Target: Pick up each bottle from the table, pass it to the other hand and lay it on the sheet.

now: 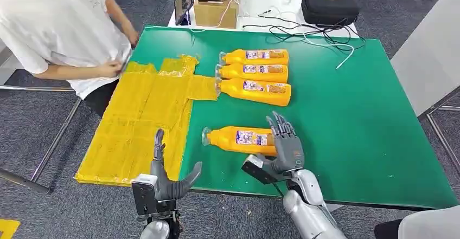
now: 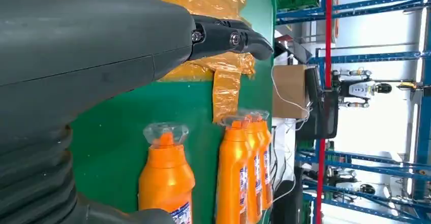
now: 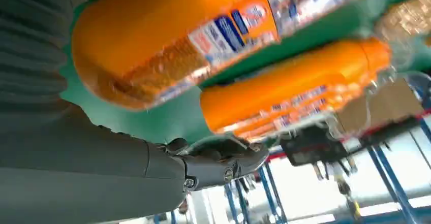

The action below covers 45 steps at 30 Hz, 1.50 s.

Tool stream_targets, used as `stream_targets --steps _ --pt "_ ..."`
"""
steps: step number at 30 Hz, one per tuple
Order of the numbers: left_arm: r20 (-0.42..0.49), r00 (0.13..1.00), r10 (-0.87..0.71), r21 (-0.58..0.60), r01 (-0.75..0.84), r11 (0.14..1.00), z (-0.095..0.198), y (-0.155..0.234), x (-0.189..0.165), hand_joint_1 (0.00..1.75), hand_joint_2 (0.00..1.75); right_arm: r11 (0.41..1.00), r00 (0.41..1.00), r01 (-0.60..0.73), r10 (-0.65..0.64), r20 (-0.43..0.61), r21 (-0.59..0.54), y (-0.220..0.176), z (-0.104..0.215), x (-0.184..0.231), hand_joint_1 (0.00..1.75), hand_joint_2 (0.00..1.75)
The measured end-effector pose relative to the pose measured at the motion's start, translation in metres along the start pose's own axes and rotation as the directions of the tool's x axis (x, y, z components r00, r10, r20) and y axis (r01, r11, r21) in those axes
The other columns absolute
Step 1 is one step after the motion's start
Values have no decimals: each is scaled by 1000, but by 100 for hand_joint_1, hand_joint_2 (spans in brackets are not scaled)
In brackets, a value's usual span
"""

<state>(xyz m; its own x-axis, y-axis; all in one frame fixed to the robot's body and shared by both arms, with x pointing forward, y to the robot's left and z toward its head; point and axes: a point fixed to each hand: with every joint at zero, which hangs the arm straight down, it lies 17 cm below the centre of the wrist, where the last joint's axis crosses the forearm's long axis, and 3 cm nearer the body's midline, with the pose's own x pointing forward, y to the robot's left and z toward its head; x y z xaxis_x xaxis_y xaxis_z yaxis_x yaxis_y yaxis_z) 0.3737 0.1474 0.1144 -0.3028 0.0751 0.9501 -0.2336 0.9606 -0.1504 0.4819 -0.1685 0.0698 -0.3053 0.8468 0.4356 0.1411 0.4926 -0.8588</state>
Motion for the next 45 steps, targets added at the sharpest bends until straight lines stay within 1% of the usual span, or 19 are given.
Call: stream_targets --steps 3,6,8,9,12,14,15,16,17,18,19,27,33,36,37,38,40,42,45 --pt "2 1000 -4 -6 4 1000 1 0 0 0 175 995 999 -27 30 -28 99 20 1 -5 0 175" --pt "2 1000 -5 -12 5 1000 2 -1 0 0 175 979 992 -94 106 -61 184 32 -2 -11 0 175" --pt "-39 999 24 -17 -24 1000 3 -2 -6 0 175 947 969 -202 231 -92 250 37 -5 -22 0 175" --pt "-67 997 47 -23 -48 999 4 -2 -10 0 175 930 957 -231 270 -106 284 41 -6 -26 0 175" --pt "-96 992 79 -32 -83 996 7 -3 -11 0 175 888 929 -294 352 -112 352 43 -15 -28 0 175" --pt "-96 992 82 -36 -85 996 7 -3 -10 0 175 872 922 -307 371 -107 382 44 -19 -28 0 175" --pt "-91 993 76 -39 -80 996 8 -3 -9 0 175 863 919 -315 382 -101 395 45 -21 -26 10 175" --pt "-86 994 70 -44 -74 996 8 -3 -8 0 175 856 917 -320 388 -96 406 46 -22 -25 86 175" --pt "-81 995 65 -45 -69 997 8 -3 -7 0 175 850 915 -325 394 -89 414 47 -23 -24 145 175" --pt "-78 995 60 -46 -64 997 7 -3 -7 0 175 845 913 -331 399 -83 421 47 -25 -23 145 175" --pt "-76 995 59 -47 -62 997 7 -3 -7 0 175 839 911 -335 404 -79 429 48 -26 -22 175 175" --pt "-62 997 47 -51 -50 997 5 -2 -5 0 175 790 912 -305 402 -75 532 58 -27 -27 175 175" --pt "-46 998 43 -54 -46 998 0 -3 -2 0 175 763 932 -240 354 -78 600 64 -30 -29 175 175" --pt "-34 999 43 -44 -44 998 -3 0 0 0 175 799 976 -147 214 -47 582 68 -34 -9 175 175" --pt "-32 998 45 -36 -46 998 -4 2 0 0 175 821 990 -95 138 -35 563 68 -35 2 175 175" --pt "-30 999 45 -24 -46 999 -5 5 0 0 175 850 999 -7 25 -26 527 66 -37 17 175 175" --pt "-38 998 40 17 -39 999 -7 14 -2 0 175 877 993 111 -119 -13 468 63 -33 37 175 175" --pt "-88 995 47 109 -37 993 -10 33 -12 0 175 897 970 226 -242 -6 379 54 -27 54 175 175" --pt "-163 983 85 227 -47 973 -8 58 -29 0 175 912 929 361 -370 11 195 30 -14 71 175 175"
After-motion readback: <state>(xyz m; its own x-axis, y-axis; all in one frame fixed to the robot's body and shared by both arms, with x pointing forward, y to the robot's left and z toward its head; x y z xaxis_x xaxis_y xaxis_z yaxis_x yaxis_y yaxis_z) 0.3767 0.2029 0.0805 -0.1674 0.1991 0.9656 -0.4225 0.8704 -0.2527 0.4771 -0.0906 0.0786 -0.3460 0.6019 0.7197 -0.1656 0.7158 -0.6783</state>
